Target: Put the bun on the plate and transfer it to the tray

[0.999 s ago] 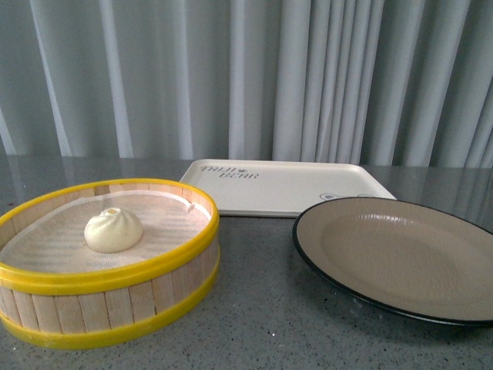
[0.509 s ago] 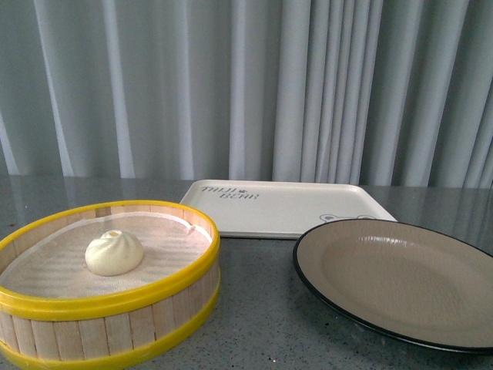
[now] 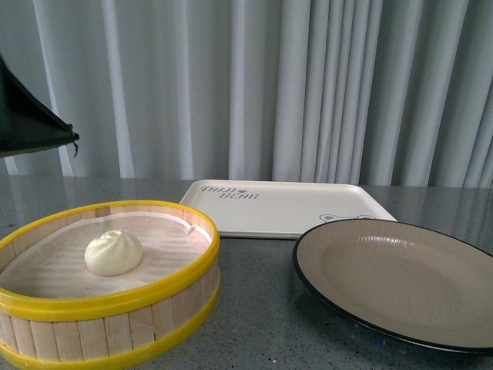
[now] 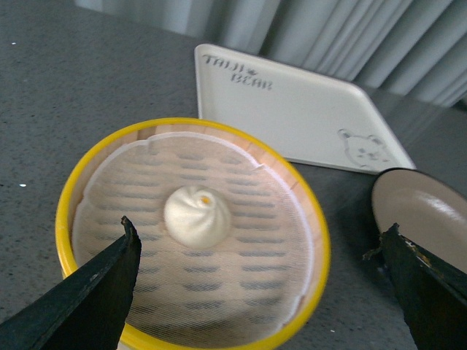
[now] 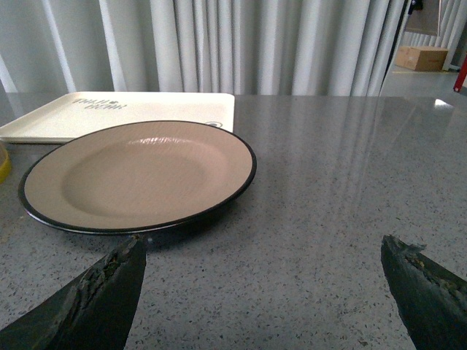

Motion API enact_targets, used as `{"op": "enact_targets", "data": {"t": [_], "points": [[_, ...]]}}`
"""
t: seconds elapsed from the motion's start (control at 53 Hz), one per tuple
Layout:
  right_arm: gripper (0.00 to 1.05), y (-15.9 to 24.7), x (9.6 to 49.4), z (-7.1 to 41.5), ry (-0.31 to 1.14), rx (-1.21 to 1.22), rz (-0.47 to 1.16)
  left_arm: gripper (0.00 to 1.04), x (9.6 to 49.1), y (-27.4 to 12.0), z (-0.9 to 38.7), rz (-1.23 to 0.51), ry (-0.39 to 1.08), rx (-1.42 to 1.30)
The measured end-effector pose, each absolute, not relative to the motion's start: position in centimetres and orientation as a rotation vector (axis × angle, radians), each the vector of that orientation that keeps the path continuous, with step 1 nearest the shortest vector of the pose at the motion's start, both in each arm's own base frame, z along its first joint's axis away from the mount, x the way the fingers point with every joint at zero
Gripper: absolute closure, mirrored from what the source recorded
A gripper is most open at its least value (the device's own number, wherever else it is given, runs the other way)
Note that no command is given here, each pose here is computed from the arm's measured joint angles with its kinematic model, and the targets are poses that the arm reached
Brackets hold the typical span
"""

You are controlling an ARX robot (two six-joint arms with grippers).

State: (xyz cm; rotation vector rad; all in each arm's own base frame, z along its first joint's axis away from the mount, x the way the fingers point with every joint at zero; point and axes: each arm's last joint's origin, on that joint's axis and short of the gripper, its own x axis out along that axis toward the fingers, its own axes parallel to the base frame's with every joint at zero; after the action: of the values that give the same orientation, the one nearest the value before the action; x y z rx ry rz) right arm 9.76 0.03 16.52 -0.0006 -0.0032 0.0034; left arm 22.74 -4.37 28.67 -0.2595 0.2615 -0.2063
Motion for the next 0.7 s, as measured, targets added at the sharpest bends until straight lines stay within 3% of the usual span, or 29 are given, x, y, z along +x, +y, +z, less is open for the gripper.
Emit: {"op": "enact_targets", "data": {"t": [0.377, 0.697], "points": [[0.09, 0.0, 9.8, 16.5, -0.003, -0.001, 0.003, 0.07, 27.9, -7.4, 27.0, -0.138, 0.526, -0.049], [0.09, 0.0, 9.8, 16.5, -0.003, -0.001, 0.003, 0.07, 31.1, -9.9, 26.2, -0.146, 0.525, 0.078]]}}
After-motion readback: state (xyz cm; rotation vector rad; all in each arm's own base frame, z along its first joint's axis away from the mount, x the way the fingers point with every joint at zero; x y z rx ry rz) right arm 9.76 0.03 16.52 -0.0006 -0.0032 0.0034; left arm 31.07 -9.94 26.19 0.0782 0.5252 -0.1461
